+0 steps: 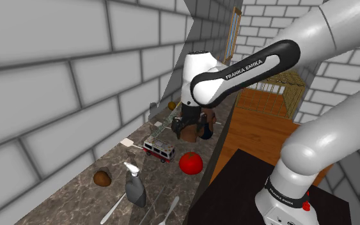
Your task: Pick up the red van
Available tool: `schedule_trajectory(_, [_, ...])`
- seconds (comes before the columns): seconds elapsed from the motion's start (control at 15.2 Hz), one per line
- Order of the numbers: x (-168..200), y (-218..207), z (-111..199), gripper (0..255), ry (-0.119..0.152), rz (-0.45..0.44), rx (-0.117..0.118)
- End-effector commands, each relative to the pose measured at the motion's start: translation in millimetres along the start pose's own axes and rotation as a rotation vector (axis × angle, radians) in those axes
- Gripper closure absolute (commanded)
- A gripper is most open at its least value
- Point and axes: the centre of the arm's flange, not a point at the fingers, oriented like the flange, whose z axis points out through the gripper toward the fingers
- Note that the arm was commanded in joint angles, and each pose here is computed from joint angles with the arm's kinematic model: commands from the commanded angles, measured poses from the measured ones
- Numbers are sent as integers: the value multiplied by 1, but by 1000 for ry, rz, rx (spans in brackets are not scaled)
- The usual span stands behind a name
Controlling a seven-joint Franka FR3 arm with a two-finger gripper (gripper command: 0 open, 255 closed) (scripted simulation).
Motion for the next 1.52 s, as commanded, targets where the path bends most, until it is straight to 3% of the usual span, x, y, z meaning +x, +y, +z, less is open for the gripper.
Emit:
schedule_trajectory(0.0, [8,-12,21,0,13,73,-8])
schedule_trajectory(1.25, [126,-59,234,0,116,718,-112])
schedule_trajectory(1.45, [125,-59,250,0,116,718,-112])
